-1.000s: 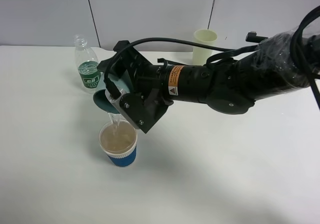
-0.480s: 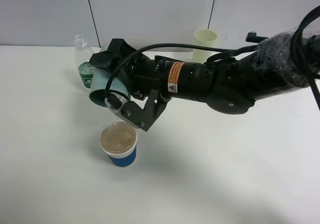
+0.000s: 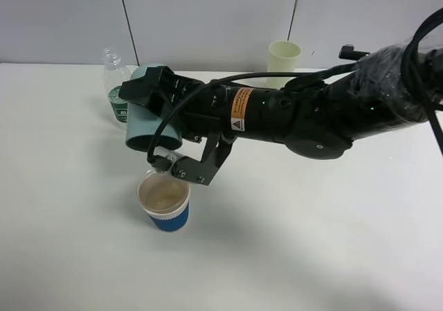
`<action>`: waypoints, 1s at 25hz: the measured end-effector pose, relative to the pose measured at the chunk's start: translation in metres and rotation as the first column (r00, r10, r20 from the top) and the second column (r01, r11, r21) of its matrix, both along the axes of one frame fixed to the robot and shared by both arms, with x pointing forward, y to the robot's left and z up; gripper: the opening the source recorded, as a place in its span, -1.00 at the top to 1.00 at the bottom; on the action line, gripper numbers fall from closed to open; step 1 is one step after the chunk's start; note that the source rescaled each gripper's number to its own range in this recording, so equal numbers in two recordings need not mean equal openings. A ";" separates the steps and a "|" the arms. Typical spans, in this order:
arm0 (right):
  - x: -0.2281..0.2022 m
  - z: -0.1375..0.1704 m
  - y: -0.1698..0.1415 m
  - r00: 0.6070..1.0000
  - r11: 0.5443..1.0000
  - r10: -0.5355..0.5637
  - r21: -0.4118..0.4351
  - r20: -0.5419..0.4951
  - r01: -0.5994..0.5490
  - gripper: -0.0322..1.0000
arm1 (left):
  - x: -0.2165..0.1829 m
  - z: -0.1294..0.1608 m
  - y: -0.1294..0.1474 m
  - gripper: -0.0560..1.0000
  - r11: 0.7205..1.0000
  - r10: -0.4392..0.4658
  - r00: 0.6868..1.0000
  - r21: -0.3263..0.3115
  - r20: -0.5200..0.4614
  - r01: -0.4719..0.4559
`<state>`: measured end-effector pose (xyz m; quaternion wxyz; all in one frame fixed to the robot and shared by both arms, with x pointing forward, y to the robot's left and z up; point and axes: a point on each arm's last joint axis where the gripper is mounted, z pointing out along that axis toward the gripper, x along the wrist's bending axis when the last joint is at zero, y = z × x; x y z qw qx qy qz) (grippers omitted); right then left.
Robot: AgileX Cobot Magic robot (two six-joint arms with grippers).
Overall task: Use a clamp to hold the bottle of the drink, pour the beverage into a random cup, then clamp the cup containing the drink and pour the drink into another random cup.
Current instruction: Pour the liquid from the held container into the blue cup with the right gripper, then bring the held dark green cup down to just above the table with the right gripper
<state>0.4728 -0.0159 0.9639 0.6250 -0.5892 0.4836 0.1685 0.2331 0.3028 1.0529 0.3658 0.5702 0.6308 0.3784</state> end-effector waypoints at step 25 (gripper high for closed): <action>0.019 0.004 -0.011 0.177 0.645 0.238 0.292 -0.955 0.706 0.94 | 0.000 0.000 0.000 -1.00 1.000 0.000 1.000 0.000 0.000 0.000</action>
